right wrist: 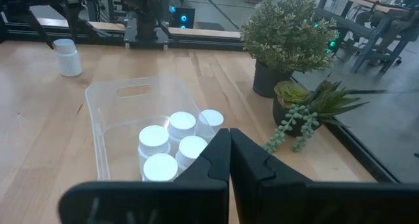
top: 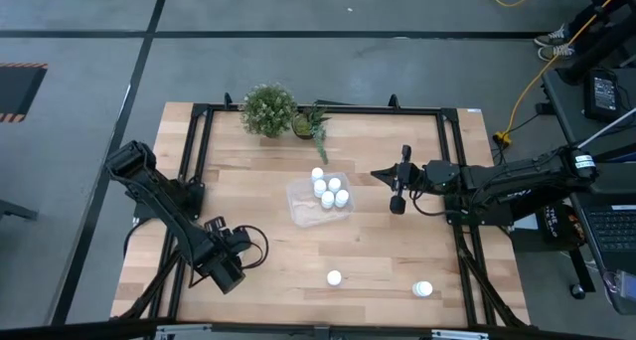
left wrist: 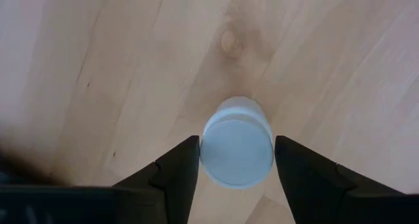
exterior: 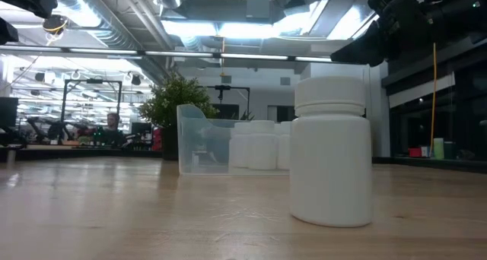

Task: Pick and place pill bottles into a basket
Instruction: Put the white pill bottle into the transparent bin

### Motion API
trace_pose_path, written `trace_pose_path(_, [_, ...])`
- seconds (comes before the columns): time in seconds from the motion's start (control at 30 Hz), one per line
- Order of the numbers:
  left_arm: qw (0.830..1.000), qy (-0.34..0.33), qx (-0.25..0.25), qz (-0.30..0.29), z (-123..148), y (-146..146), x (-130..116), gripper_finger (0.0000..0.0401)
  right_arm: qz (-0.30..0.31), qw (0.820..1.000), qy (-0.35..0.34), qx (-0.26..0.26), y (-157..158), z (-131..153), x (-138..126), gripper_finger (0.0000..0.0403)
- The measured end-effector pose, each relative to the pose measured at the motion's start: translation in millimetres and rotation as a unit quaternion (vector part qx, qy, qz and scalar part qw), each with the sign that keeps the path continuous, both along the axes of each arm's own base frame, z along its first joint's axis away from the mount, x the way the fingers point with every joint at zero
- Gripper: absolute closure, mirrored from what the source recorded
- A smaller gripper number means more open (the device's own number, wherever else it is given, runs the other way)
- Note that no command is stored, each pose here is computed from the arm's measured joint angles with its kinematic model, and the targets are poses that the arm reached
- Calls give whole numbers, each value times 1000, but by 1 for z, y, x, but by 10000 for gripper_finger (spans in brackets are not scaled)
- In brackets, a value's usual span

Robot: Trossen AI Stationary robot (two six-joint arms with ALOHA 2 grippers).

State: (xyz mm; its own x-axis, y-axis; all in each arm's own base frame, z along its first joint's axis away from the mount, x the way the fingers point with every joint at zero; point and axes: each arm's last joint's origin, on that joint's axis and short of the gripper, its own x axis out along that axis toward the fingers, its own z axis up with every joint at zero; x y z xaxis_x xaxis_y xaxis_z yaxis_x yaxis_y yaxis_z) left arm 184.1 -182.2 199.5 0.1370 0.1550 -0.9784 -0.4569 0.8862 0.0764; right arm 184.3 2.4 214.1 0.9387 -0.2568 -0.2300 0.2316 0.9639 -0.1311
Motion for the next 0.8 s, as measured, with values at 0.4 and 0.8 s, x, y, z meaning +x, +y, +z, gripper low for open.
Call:
trace_pose_path(0.4, [1000,0,0,0,0,0,0,205,0,1000,0,0,0,0,0,398])
trace_pose_path(0.8, [1000,6,2,-2,-1,0,0,217,0,1000,0,0,0,0,0,398])
